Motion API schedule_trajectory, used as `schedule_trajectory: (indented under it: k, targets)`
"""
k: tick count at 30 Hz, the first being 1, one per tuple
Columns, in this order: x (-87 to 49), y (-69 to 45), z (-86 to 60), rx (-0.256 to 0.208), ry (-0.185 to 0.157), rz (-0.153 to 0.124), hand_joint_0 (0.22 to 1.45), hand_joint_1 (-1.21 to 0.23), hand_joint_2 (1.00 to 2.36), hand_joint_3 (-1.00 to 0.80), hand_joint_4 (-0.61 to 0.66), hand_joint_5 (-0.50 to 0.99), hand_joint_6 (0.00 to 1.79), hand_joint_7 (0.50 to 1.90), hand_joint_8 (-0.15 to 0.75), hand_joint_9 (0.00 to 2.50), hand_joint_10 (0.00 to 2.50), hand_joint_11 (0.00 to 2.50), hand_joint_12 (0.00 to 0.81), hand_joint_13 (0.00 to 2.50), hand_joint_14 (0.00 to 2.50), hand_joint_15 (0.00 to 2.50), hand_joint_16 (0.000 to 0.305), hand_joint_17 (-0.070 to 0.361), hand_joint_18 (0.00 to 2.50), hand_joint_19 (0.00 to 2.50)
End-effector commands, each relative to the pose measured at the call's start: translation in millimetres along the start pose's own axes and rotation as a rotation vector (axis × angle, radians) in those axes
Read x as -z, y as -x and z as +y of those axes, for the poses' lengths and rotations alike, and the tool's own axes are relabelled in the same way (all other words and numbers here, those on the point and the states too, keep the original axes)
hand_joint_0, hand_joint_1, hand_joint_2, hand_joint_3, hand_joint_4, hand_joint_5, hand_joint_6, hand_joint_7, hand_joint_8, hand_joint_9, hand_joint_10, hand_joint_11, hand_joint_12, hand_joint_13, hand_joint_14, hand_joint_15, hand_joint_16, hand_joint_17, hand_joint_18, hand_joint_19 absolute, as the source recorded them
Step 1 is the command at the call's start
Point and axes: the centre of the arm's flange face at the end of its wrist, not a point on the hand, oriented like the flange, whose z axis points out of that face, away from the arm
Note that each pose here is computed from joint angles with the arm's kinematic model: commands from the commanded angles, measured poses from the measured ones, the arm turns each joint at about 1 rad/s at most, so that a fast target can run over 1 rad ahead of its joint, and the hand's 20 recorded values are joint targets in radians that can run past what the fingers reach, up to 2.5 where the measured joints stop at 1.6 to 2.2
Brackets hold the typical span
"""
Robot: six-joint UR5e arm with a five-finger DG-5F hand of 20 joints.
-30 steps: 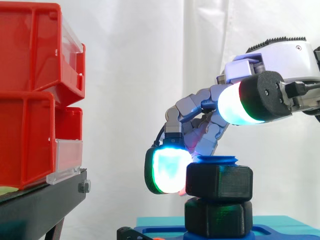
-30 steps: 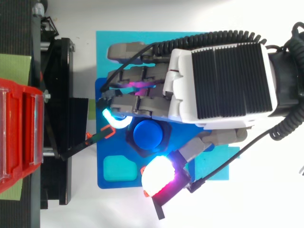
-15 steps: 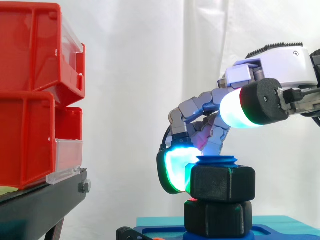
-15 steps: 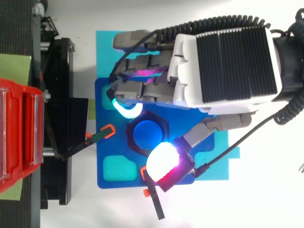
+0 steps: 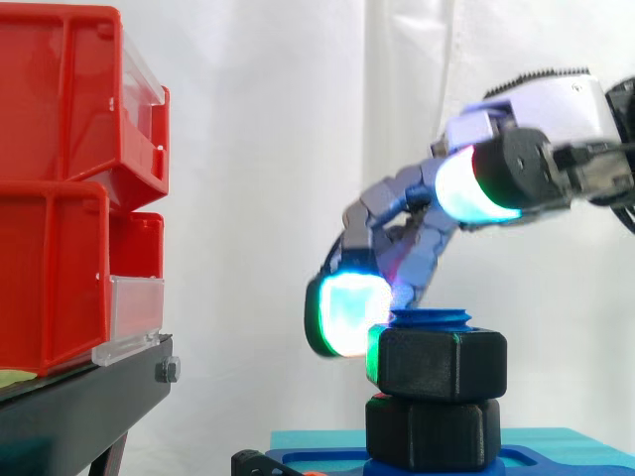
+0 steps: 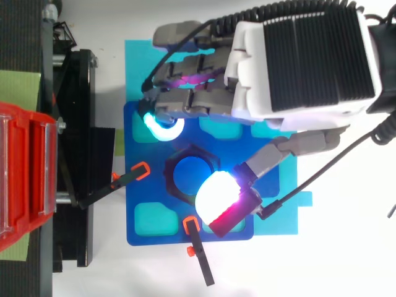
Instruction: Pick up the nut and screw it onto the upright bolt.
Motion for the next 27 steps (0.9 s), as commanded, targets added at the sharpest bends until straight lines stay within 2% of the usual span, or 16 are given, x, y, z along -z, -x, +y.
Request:
schedule_trajectory:
  k: [1, 2, 4, 5, 6, 8, 14, 15, 17, 21, 25, 26, 27]
  targets:
    - [3.2, 29.3, 6.6, -0.017, -0.011, 0.016, 0.54, -0.17, 1.00, -0.50, 0.24, -0.11, 0.50, 0.83, 0.267, 0.83, 0.00, 0.00, 0.294, 0.57, 0.00, 0.00, 0.025, 0.056, 0.16, 0.00]
    - [3.2, 29.3, 6.6, -0.017, -0.011, 0.016, 0.53, -0.17, 1.00, -0.50, 0.24, -0.11, 0.50, 0.82, 0.265, 0.82, 0.00, 0.00, 0.294, 0.57, 0.00, 0.00, 0.025, 0.056, 0.16, 0.00]
    - [3.3, 45.7, 14.4, -0.037, -0.005, 0.013, 0.53, -0.17, 1.00, -0.50, 0.24, -0.11, 0.50, 0.82, 0.266, 0.82, 0.00, 0.00, 0.293, 0.57, 0.00, 0.00, 0.025, 0.056, 0.16, 0.00]
    - [3.7, 48.6, 16.4, -0.042, -0.005, 0.016, 0.53, -0.17, 1.00, -0.50, 0.24, -0.11, 0.50, 0.82, 0.266, 0.82, 0.00, 0.00, 0.294, 0.57, 0.00, 0.00, 0.025, 0.056, 0.16, 0.00]
    - [5.6, 59.4, 21.8, -0.041, -0.004, 0.024, 0.53, -0.16, 1.00, -0.50, 0.24, -0.11, 0.50, 0.81, 0.265, 0.82, 0.00, 0.00, 0.294, 0.57, 0.00, 0.00, 0.025, 0.056, 0.16, 0.00]
    - [5.1, 59.3, 22.9, -0.036, -0.002, 0.023, 0.53, -0.17, 1.00, -0.50, 0.24, -0.11, 0.50, 0.81, 0.263, 0.81, 0.00, 0.00, 0.293, 0.57, 0.00, 0.00, 0.025, 0.056, 0.16, 0.00]
    - [2.0, 50.3, 29.0, -0.038, -0.008, 0.031, 0.53, -0.17, 1.00, -0.50, 0.24, -0.11, 0.50, 0.82, 0.263, 0.81, 0.00, 0.00, 0.294, 0.57, 0.00, 0.00, 0.025, 0.057, 0.15, 0.00]
    - [-0.8, 46.3, 32.5, -0.037, -0.008, 0.028, 0.53, -0.17, 1.00, -0.50, 0.24, -0.11, 0.50, 0.81, 0.263, 0.81, 0.00, 0.00, 0.294, 0.57, 0.00, 0.00, 0.025, 0.056, 0.15, 0.00]
    - [-3.7, 46.9, 38.0, -0.037, -0.009, 0.012, 0.53, -0.17, 1.00, -0.50, 0.24, -0.11, 0.50, 0.82, 0.262, 0.81, 0.00, 0.00, 0.294, 0.56, 0.00, 0.00, 0.025, 0.056, 0.15, 0.00]
    - [-7.0, 41.7, 46.3, -0.033, -0.011, 0.014, 0.53, -0.17, 1.00, -0.50, 0.24, -0.11, 0.50, 0.81, 0.265, 0.81, 0.00, 0.00, 0.294, 0.56, 0.00, 0.00, 0.025, 0.056, 0.15, 0.00]
    - [-9.5, 27.3, 47.5, -0.034, -0.012, 0.023, 0.53, -0.17, 1.00, -0.50, 0.24, -0.11, 0.50, 0.81, 0.264, 0.81, 0.00, 0.00, 0.293, 0.56, 0.00, 0.00, 0.025, 0.056, 0.15, 0.00]
    - [-11.9, 23.6, 48.2, -0.033, -0.010, 0.009, 0.53, -0.17, 1.00, -0.50, 0.24, -0.11, 0.50, 0.81, 0.263, 0.81, 0.00, 0.00, 0.293, 0.56, 0.00, 0.00, 0.025, 0.056, 0.15, 0.00]
    - [-12.4, 21.7, 48.8, -0.033, -0.008, 0.008, 0.53, -0.17, 1.00, -0.50, 0.24, -0.11, 0.50, 0.81, 0.264, 0.81, 0.00, 0.00, 0.292, 0.56, 0.00, 0.00, 0.025, 0.056, 0.15, 0.00]
